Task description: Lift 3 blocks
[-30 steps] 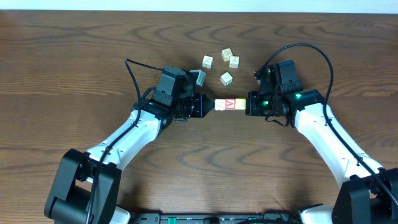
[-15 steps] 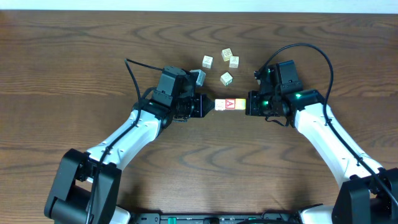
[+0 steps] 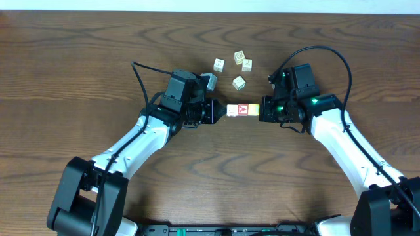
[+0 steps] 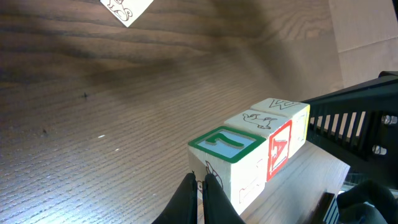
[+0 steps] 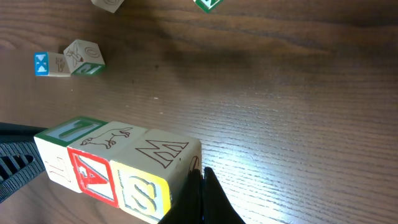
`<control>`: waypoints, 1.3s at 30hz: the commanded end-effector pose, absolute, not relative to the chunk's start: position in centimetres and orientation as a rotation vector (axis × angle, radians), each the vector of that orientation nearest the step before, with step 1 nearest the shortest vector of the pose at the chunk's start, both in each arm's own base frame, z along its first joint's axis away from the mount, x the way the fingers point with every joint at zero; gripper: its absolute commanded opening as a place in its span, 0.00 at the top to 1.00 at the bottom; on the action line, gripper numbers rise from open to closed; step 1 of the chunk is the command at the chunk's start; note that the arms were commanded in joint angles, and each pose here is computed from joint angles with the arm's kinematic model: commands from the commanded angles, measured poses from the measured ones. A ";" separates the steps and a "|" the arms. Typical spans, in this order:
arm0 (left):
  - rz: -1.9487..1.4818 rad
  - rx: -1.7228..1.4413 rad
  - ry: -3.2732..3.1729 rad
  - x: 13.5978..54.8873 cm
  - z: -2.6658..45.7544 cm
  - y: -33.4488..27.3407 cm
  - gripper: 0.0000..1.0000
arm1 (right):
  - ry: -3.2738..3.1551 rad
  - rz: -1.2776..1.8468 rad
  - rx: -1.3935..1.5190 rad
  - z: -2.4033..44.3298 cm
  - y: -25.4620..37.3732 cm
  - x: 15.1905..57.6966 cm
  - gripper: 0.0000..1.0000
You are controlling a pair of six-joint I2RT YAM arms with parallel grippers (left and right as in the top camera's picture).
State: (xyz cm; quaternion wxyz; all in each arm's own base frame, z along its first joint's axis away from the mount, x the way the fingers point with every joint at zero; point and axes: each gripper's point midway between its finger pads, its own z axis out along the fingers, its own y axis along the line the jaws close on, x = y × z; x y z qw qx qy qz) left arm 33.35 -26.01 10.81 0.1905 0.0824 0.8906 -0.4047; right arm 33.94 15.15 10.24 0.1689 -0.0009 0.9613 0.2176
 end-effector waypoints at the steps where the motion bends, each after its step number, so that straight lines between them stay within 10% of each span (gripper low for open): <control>1: -1.219 0.303 2.450 32.6 13.0 -27.7 0.93 | 2.679 0.779 -0.124 12.9 18.4 33.3 0.99; 39: -1.191 0.284 2.472 32.6 12.5 -27.4 0.93 | 2.687 0.767 -0.124 12.8 18.2 33.2 0.99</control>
